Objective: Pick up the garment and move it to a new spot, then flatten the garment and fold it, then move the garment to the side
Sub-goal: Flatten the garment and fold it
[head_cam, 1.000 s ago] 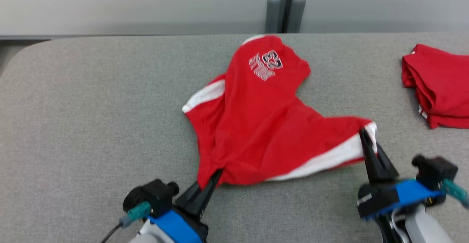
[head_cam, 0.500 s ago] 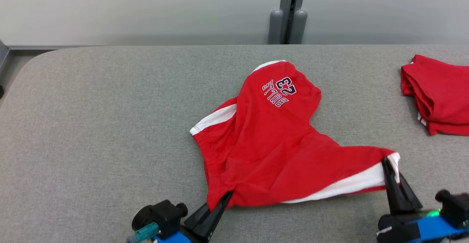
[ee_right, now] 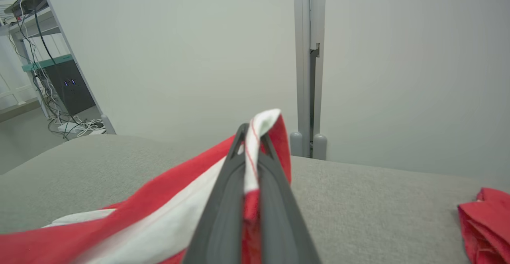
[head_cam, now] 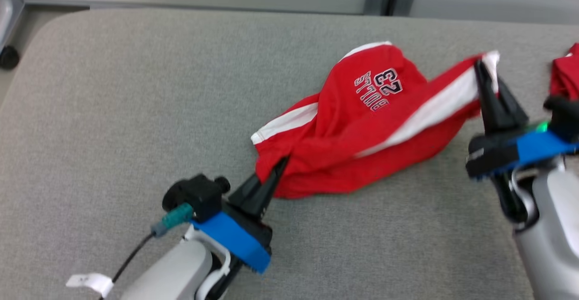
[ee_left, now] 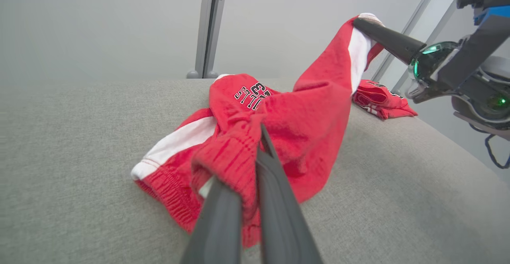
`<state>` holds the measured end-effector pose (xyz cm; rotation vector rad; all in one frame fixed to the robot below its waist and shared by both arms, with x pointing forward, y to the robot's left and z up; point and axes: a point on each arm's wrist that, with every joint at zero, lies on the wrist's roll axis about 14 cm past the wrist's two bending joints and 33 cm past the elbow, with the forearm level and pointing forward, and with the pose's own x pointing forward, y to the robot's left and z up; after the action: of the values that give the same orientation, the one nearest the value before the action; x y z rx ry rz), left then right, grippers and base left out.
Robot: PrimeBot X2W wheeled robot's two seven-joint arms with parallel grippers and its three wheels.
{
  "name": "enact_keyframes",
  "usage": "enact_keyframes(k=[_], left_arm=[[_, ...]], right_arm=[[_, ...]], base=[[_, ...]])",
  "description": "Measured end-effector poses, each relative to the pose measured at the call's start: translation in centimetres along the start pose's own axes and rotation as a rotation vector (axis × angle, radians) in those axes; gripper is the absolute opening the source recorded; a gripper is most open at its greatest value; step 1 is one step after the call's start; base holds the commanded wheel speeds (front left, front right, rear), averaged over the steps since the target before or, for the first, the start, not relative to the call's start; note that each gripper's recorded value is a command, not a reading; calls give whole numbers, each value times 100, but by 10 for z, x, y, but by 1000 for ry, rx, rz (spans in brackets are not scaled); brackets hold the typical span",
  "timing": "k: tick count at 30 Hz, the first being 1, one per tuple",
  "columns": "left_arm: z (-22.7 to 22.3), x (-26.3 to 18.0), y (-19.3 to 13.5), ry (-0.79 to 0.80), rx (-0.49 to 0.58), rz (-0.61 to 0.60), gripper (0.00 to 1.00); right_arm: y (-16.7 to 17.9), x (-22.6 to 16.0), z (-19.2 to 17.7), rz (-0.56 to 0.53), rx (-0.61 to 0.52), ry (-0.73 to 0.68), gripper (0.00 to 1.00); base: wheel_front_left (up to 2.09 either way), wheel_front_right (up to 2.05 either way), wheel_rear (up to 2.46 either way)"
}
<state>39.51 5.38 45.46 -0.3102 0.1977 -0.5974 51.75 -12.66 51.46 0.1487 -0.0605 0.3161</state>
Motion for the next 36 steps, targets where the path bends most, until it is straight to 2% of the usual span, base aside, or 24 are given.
enact_keyframes(k=[5,9,16,17,18,19,25,36], left_arm=[[4,18,32,-5,0,62,0],[4,30,52,-6,-18,105,0],[-16,36,74,52,-39,158,0],[-18,36,74,59,-42,161,0],[-18,37,77,58,-44,168,26],[-17,37,79,54,-44,175,100],[-5,36,84,14,-18,206,100],[6,-17,94,-48,37,339,100]], right_arm=[[1,54,-9,24,-9,30,0],[7,88,-36,49,-31,114,0],[14,120,-87,61,-42,244,0],[15,120,-96,64,-49,273,16],[16,120,-104,67,-49,299,56],[19,120,-107,71,-46,301,100],[16,117,-103,67,-64,284,100],[-14,89,-93,15,-94,298,100]], base=[[0,0,0],[0,0,0],[0,0,0],[0,0,0],[0,0,0],[0,0,0],[0,0,0],[0,0,0]])
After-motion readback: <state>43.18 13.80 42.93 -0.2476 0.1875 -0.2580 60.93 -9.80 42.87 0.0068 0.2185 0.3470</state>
